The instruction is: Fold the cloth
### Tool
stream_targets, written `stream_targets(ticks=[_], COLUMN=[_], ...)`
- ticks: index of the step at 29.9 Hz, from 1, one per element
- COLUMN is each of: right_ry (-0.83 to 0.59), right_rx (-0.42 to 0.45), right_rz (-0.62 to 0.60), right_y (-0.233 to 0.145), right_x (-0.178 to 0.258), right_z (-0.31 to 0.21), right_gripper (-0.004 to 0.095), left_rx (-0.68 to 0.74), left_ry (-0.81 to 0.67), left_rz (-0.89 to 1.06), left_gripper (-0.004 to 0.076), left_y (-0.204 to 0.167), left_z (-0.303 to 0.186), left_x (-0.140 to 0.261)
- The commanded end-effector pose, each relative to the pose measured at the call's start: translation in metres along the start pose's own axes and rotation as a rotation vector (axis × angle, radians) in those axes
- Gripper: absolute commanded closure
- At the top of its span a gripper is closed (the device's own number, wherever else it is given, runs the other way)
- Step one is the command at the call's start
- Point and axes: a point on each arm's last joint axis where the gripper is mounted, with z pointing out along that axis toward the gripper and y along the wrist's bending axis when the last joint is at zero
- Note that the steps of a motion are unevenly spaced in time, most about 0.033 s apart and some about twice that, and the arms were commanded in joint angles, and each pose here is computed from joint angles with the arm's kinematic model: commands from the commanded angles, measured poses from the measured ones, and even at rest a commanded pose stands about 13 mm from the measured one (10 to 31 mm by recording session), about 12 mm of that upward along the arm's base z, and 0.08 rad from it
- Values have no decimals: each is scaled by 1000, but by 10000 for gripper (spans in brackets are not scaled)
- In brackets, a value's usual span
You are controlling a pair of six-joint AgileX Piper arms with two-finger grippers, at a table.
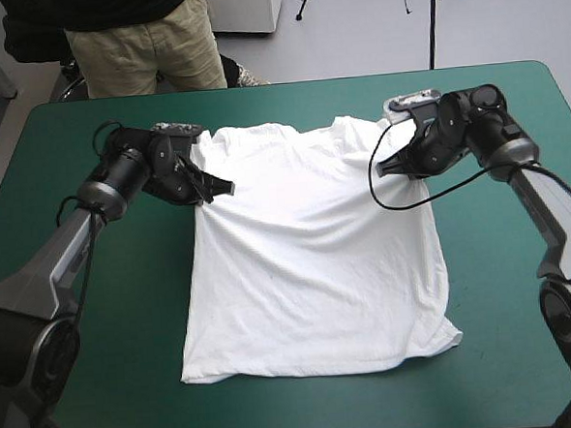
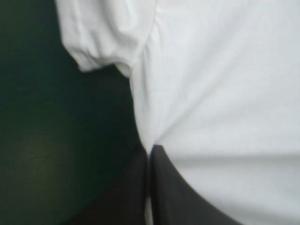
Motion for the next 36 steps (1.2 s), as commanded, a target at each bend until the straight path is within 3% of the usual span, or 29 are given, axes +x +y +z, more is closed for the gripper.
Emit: stream_targets(ticks=[1,8,16,23,31,36], right_ry=[-210,-432,-611,-664,-838,-935], right_rx=[-14,-25,-13,8,166,221], right_rz=[-8,-24,-41,-43,-78,-102], right_y=[3,10,13,12,-3,-7], right_x=[-11,-13,-12,-17,-52,-70], right_z=[-77,-163,-224,-230,-208,-196], right_gripper=[925,925,925,925,925,925], left_rx=[18,36,44,39,-118,-118], left_ry=[-239,-506,-676,-736,-953,-1090], left_rz=[9,25,42,54,122,133], left_gripper=[739,739,739,739,739,739], left_y=[-4,-5,-6,-6,2,-1], left_z=[-81,-177,-235,-243,-225,-212], left_x=[-12,-11,-7,-11,-50,-72])
